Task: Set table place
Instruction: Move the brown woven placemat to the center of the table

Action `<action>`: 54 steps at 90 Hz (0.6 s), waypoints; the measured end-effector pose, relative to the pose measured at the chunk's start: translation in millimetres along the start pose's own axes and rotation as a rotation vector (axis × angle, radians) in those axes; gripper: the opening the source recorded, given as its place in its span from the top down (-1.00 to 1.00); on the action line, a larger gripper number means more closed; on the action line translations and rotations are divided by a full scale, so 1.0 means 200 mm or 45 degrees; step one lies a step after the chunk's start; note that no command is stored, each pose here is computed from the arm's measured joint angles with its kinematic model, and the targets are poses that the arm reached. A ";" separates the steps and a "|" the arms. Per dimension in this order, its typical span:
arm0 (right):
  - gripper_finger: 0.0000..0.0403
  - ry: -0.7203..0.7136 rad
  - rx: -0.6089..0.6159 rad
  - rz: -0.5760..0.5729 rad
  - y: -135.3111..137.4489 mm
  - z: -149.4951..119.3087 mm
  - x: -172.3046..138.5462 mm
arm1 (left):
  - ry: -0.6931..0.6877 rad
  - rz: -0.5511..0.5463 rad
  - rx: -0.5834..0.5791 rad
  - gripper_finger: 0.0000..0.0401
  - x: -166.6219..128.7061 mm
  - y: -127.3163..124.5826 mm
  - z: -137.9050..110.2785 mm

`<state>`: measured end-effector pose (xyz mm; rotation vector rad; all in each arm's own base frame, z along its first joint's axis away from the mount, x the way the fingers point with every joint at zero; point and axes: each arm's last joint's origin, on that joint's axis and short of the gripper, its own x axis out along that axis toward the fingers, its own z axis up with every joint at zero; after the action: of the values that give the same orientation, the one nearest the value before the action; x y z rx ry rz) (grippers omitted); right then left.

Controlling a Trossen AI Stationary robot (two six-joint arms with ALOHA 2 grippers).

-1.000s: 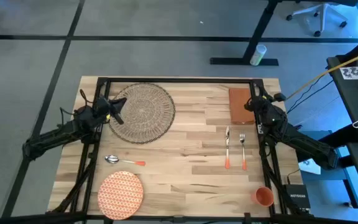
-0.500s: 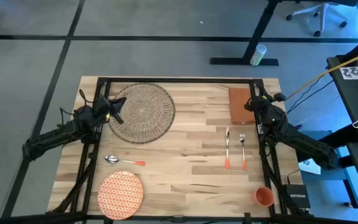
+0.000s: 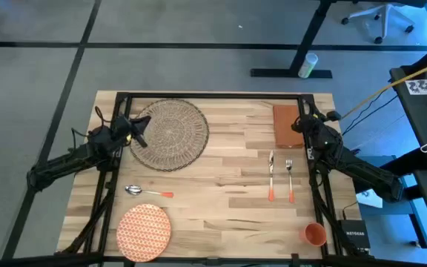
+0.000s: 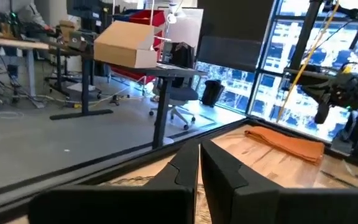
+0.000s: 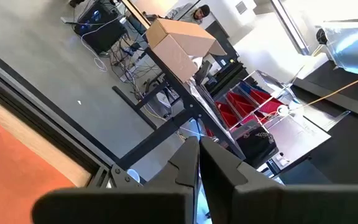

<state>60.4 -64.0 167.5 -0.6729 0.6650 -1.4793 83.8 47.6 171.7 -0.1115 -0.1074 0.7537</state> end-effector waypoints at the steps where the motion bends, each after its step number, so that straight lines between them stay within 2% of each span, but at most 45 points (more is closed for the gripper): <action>1: 1.00 0.000 0.000 0.000 0.00 0.00 0.00 | 0.000 -0.004 0.001 1.00 0.00 0.00 0.00; 10: 1.00 0.000 0.000 0.000 0.00 0.00 0.00 | 0.003 -0.135 0.038 1.00 0.00 -0.02 0.00; 24: 1.00 0.000 0.000 0.000 0.00 0.00 0.00 | -0.049 -0.266 -0.030 1.00 0.00 -0.03 0.03; 36: 1.00 0.000 0.000 0.000 0.00 0.00 0.00 | -0.027 -0.344 -0.007 1.00 0.00 -0.05 0.08; 54: 1.00 0.000 0.000 0.000 0.00 0.00 0.00 | 0.119 -0.395 0.010 1.00 0.05 -0.09 0.17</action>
<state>60.4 -64.0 167.4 -0.6730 0.6652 -1.4791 97.6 43.3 209.0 -0.1194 -0.0315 0.4381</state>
